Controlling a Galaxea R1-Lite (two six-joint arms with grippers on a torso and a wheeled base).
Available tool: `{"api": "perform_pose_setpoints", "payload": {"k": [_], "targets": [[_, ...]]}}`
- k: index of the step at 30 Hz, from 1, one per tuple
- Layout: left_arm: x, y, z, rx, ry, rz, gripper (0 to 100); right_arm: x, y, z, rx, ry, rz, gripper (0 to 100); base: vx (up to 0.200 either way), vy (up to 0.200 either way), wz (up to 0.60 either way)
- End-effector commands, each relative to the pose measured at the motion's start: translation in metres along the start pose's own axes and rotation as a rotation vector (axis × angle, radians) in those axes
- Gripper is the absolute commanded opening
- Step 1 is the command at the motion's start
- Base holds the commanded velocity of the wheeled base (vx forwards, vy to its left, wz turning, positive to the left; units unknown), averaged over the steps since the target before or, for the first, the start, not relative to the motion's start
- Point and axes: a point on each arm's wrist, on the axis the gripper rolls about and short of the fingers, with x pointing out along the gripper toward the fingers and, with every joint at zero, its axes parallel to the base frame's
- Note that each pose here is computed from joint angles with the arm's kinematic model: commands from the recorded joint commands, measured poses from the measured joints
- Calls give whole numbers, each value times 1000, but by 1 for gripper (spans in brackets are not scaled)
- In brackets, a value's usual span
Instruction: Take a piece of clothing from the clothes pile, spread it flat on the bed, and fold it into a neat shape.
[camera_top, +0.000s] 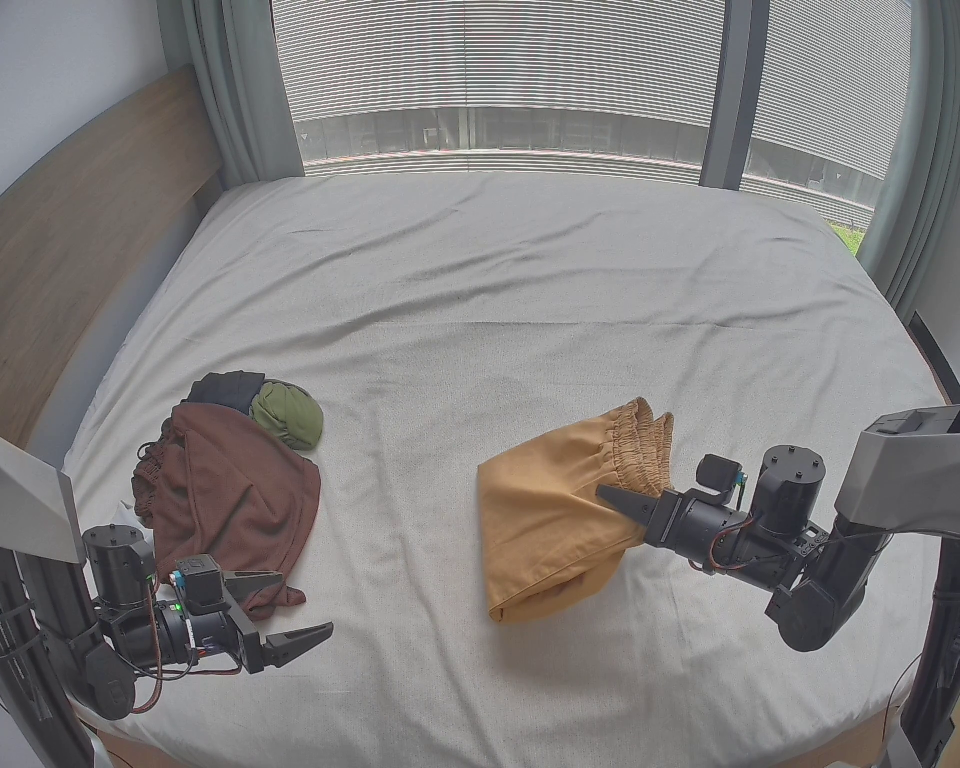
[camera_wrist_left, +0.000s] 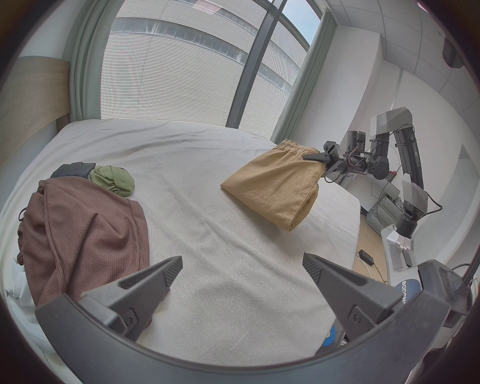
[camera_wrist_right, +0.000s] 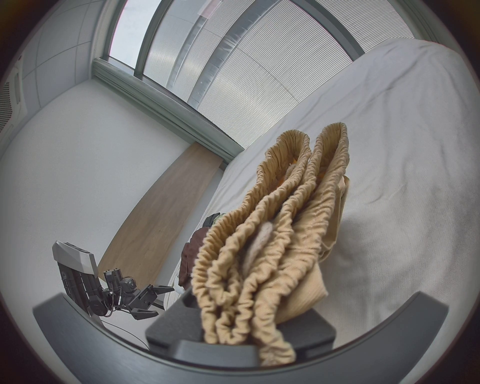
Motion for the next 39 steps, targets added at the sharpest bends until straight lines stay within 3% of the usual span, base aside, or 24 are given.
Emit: {"api": "perform_pose_setpoints", "payload": {"k": [1,21,32,39], "targets": [[-3,-3,-2,-10,12,-3,100,2,8,11,-21,-35,38,0,0,0,0],[-1,-3,-4,-16,20,-7,100,41,24,56,-112,-173,199,0,0,0,0],[-2,-3,-4,-16,19,-5,100,78,3,58,-107,-161,192,0,0,0,0],[-1,-3,-5,-18,23,-8,100,93,2,67,-106,-159,190,0,0,0,0]]}}
